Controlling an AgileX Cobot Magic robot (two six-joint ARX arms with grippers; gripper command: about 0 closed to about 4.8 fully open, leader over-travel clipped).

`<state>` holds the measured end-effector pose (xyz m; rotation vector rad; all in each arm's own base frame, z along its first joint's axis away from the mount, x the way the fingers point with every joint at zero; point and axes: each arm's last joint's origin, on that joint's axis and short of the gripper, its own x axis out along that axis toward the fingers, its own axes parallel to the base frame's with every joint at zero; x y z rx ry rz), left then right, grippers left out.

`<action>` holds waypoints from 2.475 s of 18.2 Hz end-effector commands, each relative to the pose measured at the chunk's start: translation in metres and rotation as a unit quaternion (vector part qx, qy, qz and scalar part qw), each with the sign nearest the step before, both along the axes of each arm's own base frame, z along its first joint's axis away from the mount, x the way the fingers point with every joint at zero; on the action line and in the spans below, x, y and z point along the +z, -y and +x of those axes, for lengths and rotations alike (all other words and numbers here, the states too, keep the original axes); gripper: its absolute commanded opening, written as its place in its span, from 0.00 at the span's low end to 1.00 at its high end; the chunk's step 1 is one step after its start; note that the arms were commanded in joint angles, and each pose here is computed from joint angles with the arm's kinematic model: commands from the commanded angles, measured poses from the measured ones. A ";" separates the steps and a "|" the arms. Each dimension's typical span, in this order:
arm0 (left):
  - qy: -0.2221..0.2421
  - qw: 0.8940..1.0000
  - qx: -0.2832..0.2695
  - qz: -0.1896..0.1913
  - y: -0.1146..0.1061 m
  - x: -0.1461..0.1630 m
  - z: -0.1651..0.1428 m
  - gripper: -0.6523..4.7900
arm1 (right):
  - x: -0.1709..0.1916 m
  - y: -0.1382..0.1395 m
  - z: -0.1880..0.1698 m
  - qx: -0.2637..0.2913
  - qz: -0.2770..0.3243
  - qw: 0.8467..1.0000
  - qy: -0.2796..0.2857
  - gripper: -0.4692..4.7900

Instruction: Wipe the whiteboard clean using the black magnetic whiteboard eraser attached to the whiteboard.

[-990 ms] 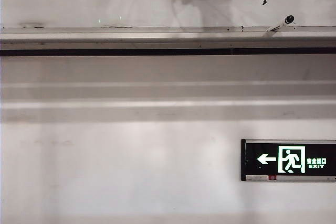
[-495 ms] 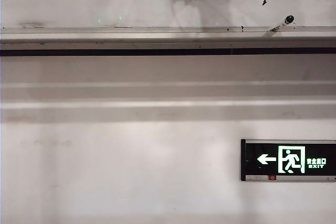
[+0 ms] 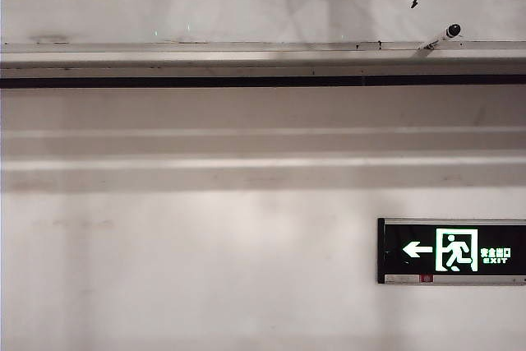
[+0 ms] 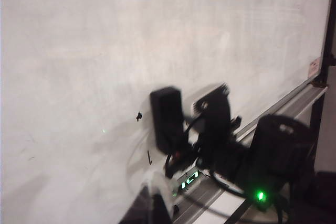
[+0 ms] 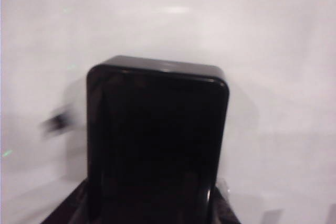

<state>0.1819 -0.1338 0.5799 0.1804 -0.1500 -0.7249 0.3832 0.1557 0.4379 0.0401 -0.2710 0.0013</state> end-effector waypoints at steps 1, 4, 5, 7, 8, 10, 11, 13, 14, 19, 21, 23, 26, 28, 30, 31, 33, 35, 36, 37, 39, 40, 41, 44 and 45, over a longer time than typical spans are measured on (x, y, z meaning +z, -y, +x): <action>0.002 1.000 -0.003 -0.003 -0.001 0.001 -0.002 0.11 | 0.010 0.003 -0.005 0.015 0.000 1.000 0.022 0.41; 0.002 1.000 -0.003 -0.003 -0.001 0.001 -0.002 0.11 | 0.005 -0.002 -0.003 0.083 -0.027 0.996 0.008 0.41; 0.002 1.000 -0.003 -0.003 -0.001 0.001 -0.002 0.11 | 0.002 -0.005 -0.003 0.097 -0.033 0.995 -0.001 0.41; 0.000 1.000 -0.003 -0.002 -0.001 0.001 -0.002 0.11 | -0.002 -0.007 -0.002 0.107 -0.041 0.993 -0.021 0.41; -0.001 1.000 -0.009 -0.001 -0.001 0.001 -0.002 0.11 | -0.005 -0.008 -0.001 0.110 -0.047 0.992 -0.036 0.41; 0.000 1.000 -0.016 -0.001 -0.001 0.001 -0.003 0.11 | -0.012 -0.008 0.000 0.111 -0.056 0.990 -0.067 0.41; 0.000 1.000 -0.016 -0.001 -0.001 0.001 -0.003 0.11 | -0.015 -0.009 0.001 0.110 -0.061 0.989 -0.082 0.41; 0.000 1.000 -0.016 -0.001 -0.001 0.001 -0.003 0.11 | -0.018 -0.008 0.001 0.103 -0.063 0.988 -0.094 0.41; 0.000 1.000 -0.016 -0.001 -0.001 0.001 -0.003 0.11 | -0.017 -0.008 0.001 0.091 -0.060 0.990 -0.093 0.41; 0.000 1.000 -0.016 -0.001 -0.001 0.001 -0.003 0.11 | -0.003 -0.006 -0.002 0.034 -0.057 0.998 -0.023 0.40; 0.000 1.000 -0.016 -0.001 -0.001 0.001 -0.003 0.11 | 0.003 -0.007 -0.003 0.029 -0.064 0.998 0.007 0.40; 0.000 1.000 -0.016 -0.001 -0.001 0.001 -0.003 0.11 | 0.008 -0.006 -0.004 0.015 -0.060 0.998 0.024 0.40; 0.000 1.000 -0.016 -0.001 -0.001 0.001 -0.003 0.11 | 0.013 -0.004 -0.006 -0.015 -0.071 0.996 0.043 0.40; 0.001 1.000 -0.016 -0.001 -0.001 0.001 -0.003 0.11 | 0.015 -0.003 -0.006 -0.024 -0.079 0.995 0.049 0.40; 0.000 1.000 -0.016 -0.001 -0.001 0.001 -0.003 0.11 | 0.015 -0.003 -0.006 -0.023 -0.080 0.995 0.048 0.40; 0.000 1.000 -0.016 -0.001 -0.001 0.001 -0.003 0.11 | 0.014 -0.004 -0.006 -0.017 -0.083 0.995 0.046 0.40; 0.000 1.000 -0.016 -0.001 -0.001 0.001 -0.003 0.11 | 0.010 -0.006 -0.003 0.003 -0.094 0.995 0.042 0.40; 0.000 1.000 -0.016 -0.001 -0.001 0.001 -0.003 0.11 | 0.004 -0.010 0.001 0.010 -0.107 0.994 0.012 0.36; 0.000 1.000 -0.016 -0.001 -0.001 0.001 -0.003 0.11 | 0.001 -0.012 0.003 0.014 -0.115 0.993 -0.004 0.36; 0.000 1.000 -0.016 -0.001 -0.001 0.001 -0.003 0.11 | -0.001 -0.016 0.003 0.019 -0.116 0.993 -0.007 0.38; 0.000 1.000 -0.016 -0.001 -0.001 0.001 -0.003 0.11 | -0.001 -0.018 0.004 0.044 -0.117 0.992 0.011 0.38; 0.000 1.000 -0.016 -0.001 -0.001 0.001 -0.003 0.11 | 0.002 -0.019 0.004 0.060 -0.117 0.991 0.027 0.38; 0.001 1.000 -0.016 -0.001 -0.001 0.001 -0.003 0.11 | 0.003 -0.020 0.004 0.071 -0.115 0.990 0.044 0.38; 0.001 1.000 -0.016 -0.001 -0.001 0.001 -0.003 0.11 | 0.004 -0.022 0.005 0.086 -0.114 0.988 0.065 0.38; 0.001 1.000 -0.016 -0.001 -0.001 0.001 -0.003 0.11 | 0.003 -0.022 0.005 0.084 -0.114 0.988 0.062 0.38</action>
